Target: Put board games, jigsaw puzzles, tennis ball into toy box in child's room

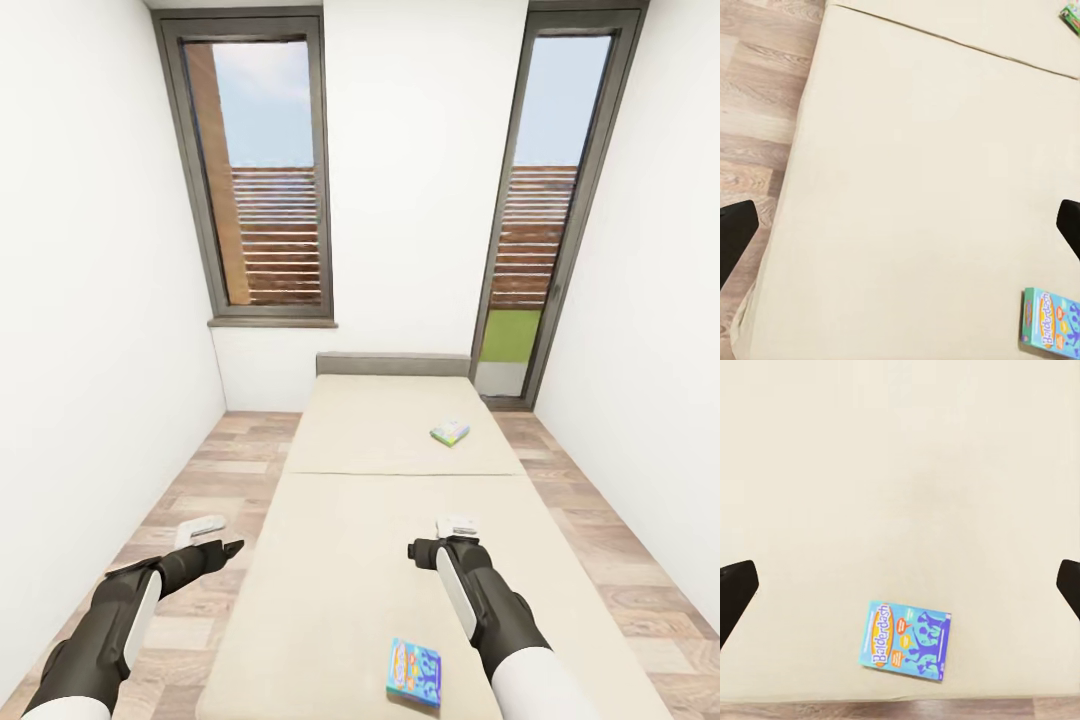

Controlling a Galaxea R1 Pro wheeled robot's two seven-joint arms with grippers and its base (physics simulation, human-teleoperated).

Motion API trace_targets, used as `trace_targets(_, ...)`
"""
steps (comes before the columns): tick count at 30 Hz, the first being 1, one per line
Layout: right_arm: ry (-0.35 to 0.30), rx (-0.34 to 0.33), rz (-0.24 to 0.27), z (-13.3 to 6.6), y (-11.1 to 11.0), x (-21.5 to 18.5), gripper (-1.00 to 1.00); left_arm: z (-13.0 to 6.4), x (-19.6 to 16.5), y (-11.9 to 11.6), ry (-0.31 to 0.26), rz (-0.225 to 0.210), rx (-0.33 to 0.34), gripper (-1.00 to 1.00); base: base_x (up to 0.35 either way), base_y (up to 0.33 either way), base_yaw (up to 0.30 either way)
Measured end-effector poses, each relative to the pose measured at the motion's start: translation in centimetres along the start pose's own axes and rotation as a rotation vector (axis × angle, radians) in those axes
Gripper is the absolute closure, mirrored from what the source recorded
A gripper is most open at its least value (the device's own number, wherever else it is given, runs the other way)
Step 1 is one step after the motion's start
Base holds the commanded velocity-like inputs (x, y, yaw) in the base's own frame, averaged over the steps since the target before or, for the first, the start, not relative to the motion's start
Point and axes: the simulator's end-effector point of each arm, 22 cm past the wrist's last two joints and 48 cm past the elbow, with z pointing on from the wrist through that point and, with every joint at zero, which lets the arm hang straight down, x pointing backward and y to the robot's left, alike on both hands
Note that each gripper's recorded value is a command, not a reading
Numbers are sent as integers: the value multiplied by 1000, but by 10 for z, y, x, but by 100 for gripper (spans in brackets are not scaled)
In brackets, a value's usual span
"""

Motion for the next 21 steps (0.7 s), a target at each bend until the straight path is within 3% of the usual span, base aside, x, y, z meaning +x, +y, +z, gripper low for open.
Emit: trace_targets(21,17,3,2,8,-1,6,-100,6,9,3,19,-4,-8,-100,4,0,-43)
